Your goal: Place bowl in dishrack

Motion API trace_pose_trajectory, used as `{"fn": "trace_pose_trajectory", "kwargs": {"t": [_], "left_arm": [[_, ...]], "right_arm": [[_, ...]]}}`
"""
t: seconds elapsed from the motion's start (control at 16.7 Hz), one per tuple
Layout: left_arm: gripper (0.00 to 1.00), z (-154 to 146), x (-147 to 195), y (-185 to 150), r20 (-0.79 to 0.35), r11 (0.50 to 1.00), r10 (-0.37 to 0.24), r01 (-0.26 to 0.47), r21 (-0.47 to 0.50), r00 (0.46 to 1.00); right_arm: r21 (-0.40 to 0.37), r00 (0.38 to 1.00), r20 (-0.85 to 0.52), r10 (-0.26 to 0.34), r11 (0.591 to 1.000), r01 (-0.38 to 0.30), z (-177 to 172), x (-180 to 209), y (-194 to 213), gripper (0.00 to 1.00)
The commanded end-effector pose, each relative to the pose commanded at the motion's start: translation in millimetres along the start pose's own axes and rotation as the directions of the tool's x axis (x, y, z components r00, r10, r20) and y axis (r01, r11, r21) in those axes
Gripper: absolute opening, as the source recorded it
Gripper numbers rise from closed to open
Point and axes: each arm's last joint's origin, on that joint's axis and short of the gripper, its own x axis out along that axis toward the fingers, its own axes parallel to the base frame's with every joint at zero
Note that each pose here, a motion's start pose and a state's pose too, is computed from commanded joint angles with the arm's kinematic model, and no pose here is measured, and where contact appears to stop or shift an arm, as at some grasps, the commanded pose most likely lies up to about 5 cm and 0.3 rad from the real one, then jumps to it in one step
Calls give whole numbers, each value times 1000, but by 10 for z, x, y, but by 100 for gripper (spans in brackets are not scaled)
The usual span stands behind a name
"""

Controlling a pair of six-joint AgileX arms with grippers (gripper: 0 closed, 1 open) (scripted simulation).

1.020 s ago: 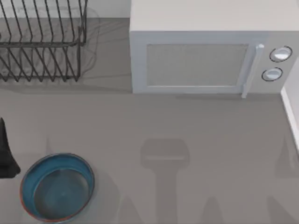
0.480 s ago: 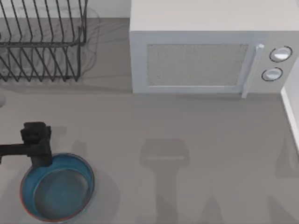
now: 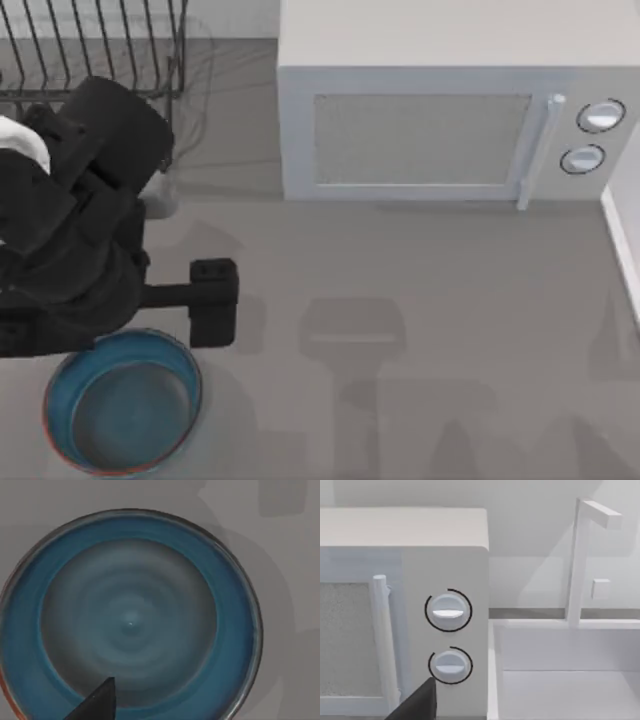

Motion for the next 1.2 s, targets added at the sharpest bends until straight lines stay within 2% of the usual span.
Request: {"fn": "trace_pose_trajectory", "kwargs": {"t": [0.18,0.36,0.78,1.2], "left_arm": [[100,121,105,-275,-134,997,72,-72,6,988],[100,172,154,-431,-192,994,110,-110,13,975],[100,173,206,-432,-197,993,114,-114,12,974],[100,56,930,-377,-190,994,109,-108,12,976]], "right_arm": [[0,1000,0,0,1000,0,0,0,0,100],[0,1000,0,0,1000,0,0,0,0,100],[0,1000,0,0,1000,0,0,0,0,100],[0,1000,0,0,1000,0,0,0,0,100]]}}
